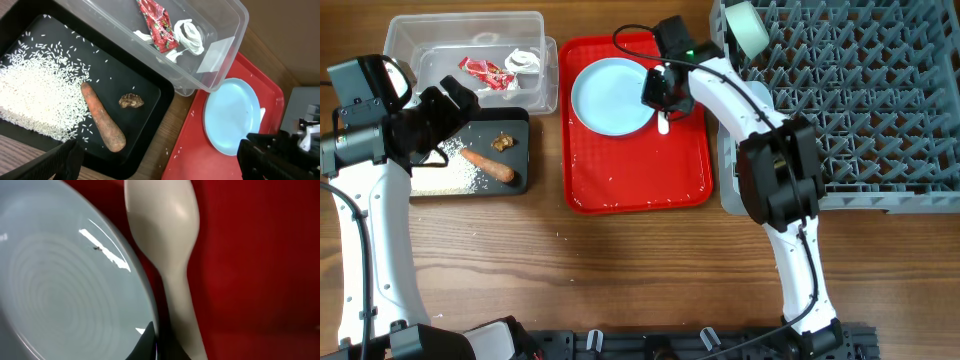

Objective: Sort waste into correct bins and load items into the dishwasher rack
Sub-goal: 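Lift the plate with the right gripper and stand it upright in the rack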

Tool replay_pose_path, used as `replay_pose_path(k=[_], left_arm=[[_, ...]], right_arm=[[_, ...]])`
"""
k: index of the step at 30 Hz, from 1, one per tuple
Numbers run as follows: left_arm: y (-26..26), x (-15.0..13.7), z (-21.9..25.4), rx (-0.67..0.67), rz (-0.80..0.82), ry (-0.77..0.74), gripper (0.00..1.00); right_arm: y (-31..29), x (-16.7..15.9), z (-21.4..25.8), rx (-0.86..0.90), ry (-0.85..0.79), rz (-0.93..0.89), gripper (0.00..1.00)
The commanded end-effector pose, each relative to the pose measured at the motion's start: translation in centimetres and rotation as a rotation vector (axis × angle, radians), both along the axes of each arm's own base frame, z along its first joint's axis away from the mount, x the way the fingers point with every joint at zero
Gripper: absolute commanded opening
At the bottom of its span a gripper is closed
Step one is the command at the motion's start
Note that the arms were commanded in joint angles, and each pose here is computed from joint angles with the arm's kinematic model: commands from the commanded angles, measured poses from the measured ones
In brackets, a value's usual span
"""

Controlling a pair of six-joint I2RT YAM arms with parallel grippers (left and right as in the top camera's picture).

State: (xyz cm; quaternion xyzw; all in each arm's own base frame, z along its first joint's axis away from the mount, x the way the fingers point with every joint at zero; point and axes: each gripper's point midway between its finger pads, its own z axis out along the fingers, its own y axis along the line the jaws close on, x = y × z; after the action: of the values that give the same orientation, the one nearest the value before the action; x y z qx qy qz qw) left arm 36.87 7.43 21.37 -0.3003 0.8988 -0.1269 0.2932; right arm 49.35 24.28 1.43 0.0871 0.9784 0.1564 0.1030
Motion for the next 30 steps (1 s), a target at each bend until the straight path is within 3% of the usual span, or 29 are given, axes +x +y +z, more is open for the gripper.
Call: replay_pose_path(k=[1, 5, 8, 13, 16, 19, 24, 30], left_arm=[[0.2, 0.1, 0.3, 0.0, 0.005, -0.008, 1.0], [0.2, 0.1, 0.3, 0.0, 0.005, -0.008, 1.0], [0.2, 0.1, 0.3, 0.0, 0.005, -0.008, 1.0], [0.2, 0.1, 0.3, 0.0, 0.005, -0.008, 1.0], [0.2, 0.1, 0.3, 0.0, 0.005, -0.008, 1.0], [0.2, 0.1, 0.3, 0.0, 0.005, -0.008, 1.0], [0.2, 0.1, 0.3, 0.0, 0.005, -0.008, 1.0], [0.2, 0.1, 0.3, 0.0, 0.005, -0.008, 1.0]], right_arm=[[-0.6, 2.0, 10.7, -0.005, -0.255, 0.096, 0.04], [-1.4, 1.9, 18.7, -0.06, -0.468, 0.223, 0.04], [-4.1, 1.4, 23.8, -0.18, -0.583, 0.193, 0.04], [-14.4, -0.3, 31.4, -0.587, -0.705, -0.154, 0.04], [-21.6, -3.1, 35.7, -0.903, -0.724, -0.385, 0.04], [-26.2, -5.0, 37.0, -1.092, -0.667, -0.494, 0.05], [-32.1, -5.4, 36.3, -1.212, -0.548, -0.511, 0.04], [-32.8, -0.3, 32.9, -1.185, -0.546, -0.167, 0.04]])
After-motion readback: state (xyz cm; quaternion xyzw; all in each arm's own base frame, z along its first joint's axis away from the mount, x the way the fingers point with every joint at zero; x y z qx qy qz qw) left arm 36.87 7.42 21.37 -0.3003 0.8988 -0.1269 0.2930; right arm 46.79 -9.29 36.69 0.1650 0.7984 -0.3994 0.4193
